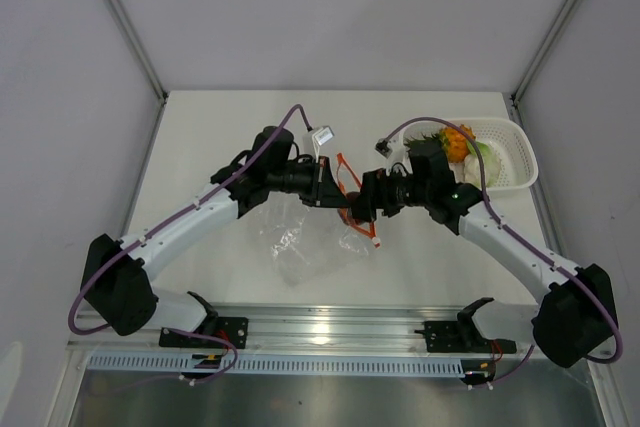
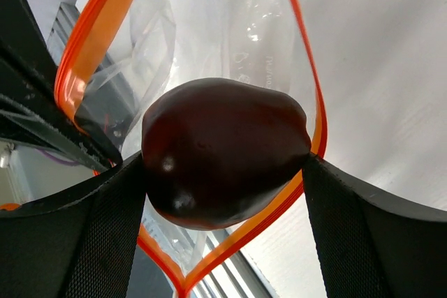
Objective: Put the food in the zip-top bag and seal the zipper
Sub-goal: Place the fake fruit in the zipper food storage bag.
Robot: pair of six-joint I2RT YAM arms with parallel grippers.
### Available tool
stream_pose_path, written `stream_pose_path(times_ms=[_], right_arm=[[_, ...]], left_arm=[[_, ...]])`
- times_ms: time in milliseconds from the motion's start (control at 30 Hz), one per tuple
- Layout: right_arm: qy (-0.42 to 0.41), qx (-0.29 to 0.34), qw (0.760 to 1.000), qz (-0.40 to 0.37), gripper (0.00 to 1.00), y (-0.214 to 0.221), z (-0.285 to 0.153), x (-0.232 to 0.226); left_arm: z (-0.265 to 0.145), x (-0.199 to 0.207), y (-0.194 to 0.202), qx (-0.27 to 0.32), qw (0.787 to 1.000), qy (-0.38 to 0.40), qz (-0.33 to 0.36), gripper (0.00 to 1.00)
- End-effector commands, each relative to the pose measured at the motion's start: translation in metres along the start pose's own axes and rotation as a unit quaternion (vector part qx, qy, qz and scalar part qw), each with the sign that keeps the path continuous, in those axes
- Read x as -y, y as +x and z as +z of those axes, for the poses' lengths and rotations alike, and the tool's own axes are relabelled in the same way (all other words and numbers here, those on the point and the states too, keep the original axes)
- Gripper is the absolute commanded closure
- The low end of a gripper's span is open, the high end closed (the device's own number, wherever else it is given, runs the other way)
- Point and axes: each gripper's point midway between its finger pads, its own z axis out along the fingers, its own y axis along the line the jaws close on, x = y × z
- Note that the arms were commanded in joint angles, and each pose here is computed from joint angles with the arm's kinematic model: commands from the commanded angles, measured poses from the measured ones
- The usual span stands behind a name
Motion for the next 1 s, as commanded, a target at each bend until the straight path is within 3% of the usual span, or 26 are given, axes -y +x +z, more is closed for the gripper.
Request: stream_pose_path(times_ms=[0, 67, 100, 200, 267, 400, 733, 967], right_arm=[[-0.04, 0.014, 0.997, -0.069, 0.45, -0.014, -0.017, -0.03], [-0.025, 0.012, 0.997, -0.074, 0.38, -0.013, -0.02, -0.026], [-0.021, 0.009, 0.997, -0.074, 0.28, -0.011, -0.02, -0.025], [-0.012, 0.007, 0.997, -0.076, 0.16, -0.01, -0.023, -0.023], [-0.009, 0.01, 0.997, -0.075, 0.14, -0.011, -0.025, -0.023], [-0.005, 0.021, 0.997, -0.078, 0.02, -0.02, -0.03, -0.027], [0.031, 0.044, 0.996, -0.075, 0.01, -0.035, -0.042, -0.026], [0.144, 0.094, 0.985, -0.03, 0.0, -0.068, -0.072, -0.004]], left_arm=[[-0.001, 0.002, -0.014, 0.027, 1.0, 0.004, 0.014, 0.99], [0.0, 0.001, -0.015, 0.025, 1.0, 0.005, 0.015, 0.99], [0.0, 0.0, -0.014, 0.024, 1.0, 0.005, 0.014, 1.0], [0.001, 0.002, -0.014, 0.021, 1.0, 0.01, 0.014, 0.99], [0.001, 0.002, -0.013, 0.017, 1.0, 0.013, 0.013, 0.99], [0.001, 0.002, -0.011, 0.015, 1.0, 0.015, 0.011, 0.99], [-0.001, 0.011, -0.01, 0.012, 0.999, 0.035, 0.009, 0.99], [-0.002, 0.008, -0.006, 0.012, 0.999, 0.032, 0.009, 0.99]])
